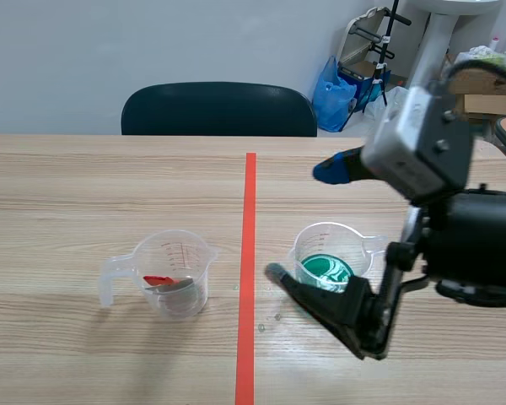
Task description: Do the redox reaction experiment
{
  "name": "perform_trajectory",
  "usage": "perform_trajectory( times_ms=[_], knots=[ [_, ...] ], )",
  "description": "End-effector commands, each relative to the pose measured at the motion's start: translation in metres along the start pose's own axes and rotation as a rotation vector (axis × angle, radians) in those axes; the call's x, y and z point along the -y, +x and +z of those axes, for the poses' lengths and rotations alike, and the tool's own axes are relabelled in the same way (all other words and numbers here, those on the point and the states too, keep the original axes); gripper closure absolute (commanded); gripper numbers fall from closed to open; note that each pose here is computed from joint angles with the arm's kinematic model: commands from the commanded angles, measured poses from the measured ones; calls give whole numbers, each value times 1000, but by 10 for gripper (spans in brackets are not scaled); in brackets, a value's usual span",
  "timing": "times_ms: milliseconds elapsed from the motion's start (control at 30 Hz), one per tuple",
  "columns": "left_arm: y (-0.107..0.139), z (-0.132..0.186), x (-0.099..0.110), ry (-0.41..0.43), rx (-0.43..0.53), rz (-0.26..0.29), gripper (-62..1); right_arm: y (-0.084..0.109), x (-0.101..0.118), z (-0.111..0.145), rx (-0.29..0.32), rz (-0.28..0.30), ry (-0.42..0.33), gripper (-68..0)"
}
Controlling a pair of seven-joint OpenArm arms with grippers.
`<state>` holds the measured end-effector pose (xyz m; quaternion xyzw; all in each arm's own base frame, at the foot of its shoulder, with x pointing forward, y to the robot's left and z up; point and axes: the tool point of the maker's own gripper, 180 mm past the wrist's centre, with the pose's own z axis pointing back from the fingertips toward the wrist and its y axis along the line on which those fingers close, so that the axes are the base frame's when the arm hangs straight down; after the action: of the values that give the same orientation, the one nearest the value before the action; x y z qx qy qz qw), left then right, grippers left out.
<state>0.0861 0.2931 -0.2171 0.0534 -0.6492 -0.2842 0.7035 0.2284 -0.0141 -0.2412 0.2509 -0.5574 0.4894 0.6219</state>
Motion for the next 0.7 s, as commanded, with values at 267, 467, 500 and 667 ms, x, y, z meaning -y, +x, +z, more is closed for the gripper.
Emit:
perform_trajectory(
  times_ms=[267, 467, 500, 667],
  knots=[
    [5, -1, 1, 9, 19, 9, -623, 6, -20, -50, 143, 16, 151, -679],
    [6, -1, 1, 9, 22, 9, -623, 13, -28, -74, 196, 37, 191, -679],
    [6, -1, 1, 9, 25, 9, -623, 15, -29, -76, 200, 46, 197, -679],
    [6, -1, 1, 9, 27, 9, -623, 21, -34, -84, 208, 80, 220, -646]
  ],
)
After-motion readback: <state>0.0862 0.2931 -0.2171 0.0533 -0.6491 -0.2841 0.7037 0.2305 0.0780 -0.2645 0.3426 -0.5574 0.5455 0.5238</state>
